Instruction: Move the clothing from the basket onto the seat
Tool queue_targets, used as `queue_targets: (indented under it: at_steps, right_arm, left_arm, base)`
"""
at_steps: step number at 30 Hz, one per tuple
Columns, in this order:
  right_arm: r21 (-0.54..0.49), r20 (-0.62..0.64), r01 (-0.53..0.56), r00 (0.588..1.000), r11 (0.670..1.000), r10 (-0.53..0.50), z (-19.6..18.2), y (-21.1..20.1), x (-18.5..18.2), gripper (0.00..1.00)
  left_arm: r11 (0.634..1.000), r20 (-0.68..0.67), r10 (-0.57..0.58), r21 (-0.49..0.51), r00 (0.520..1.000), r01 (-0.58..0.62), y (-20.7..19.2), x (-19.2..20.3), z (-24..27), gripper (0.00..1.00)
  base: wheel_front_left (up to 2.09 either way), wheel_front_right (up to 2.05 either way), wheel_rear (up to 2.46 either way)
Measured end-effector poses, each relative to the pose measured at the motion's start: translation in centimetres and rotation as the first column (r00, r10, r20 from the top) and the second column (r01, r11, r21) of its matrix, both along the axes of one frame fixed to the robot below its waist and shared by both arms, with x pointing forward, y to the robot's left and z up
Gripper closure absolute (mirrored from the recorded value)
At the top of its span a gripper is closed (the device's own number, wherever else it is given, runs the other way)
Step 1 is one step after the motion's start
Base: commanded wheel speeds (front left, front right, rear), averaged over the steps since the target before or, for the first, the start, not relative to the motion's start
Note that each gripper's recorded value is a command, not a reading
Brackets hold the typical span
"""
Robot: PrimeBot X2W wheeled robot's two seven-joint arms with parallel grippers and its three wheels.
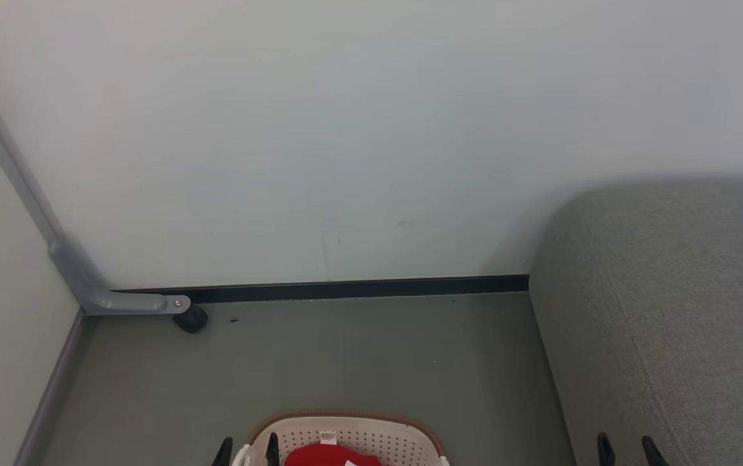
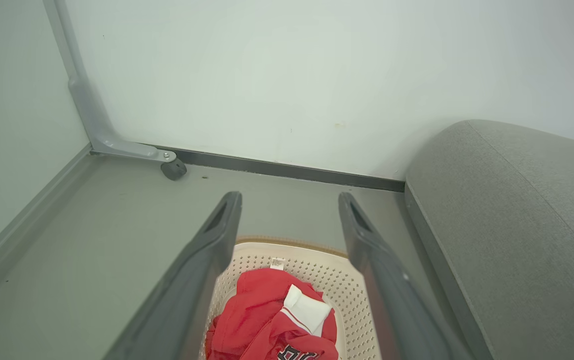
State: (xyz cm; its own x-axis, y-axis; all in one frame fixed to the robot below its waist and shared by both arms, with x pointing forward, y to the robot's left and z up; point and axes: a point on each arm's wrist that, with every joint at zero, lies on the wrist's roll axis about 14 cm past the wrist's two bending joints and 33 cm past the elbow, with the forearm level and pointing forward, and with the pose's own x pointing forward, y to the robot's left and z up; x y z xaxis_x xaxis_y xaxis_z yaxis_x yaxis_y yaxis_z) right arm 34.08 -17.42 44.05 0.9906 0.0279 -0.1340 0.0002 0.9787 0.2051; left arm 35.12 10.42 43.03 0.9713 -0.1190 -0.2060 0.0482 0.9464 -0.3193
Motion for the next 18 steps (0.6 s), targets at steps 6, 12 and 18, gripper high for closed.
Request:
queue_targets:
  at_steps: [6,12,18]
  right_arm:
    - [-0.012,-0.045,0.032,0.998,0.999,-0.033,-1.3,-0.8,-0.3,0.00]
    - [-0.026,-0.099,0.059,0.993,0.998,-0.061,-2.9,-1.6,-0.6,0.00]
    - [-0.039,-0.149,0.078,0.985,0.996,-0.083,-4.4,-2.1,-0.8,0.00]
  left_arm:
    - [0.998,-0.032,-0.060,0.024,0.998,0.061,-1.2,0.1,-1.3,0.00]
    - [0.987,-0.078,-0.147,0.058,0.986,0.152,-2.4,0.4,-3.2,0.00]
    - [0.972,-0.096,-0.209,0.090,0.973,0.217,-3.2,2.0,-4.3,0.00]
  base:
    - [0.00,0.00,0.00]
    - [0.00,0.00,0.00]
    - [0.00,0.00,0.00]
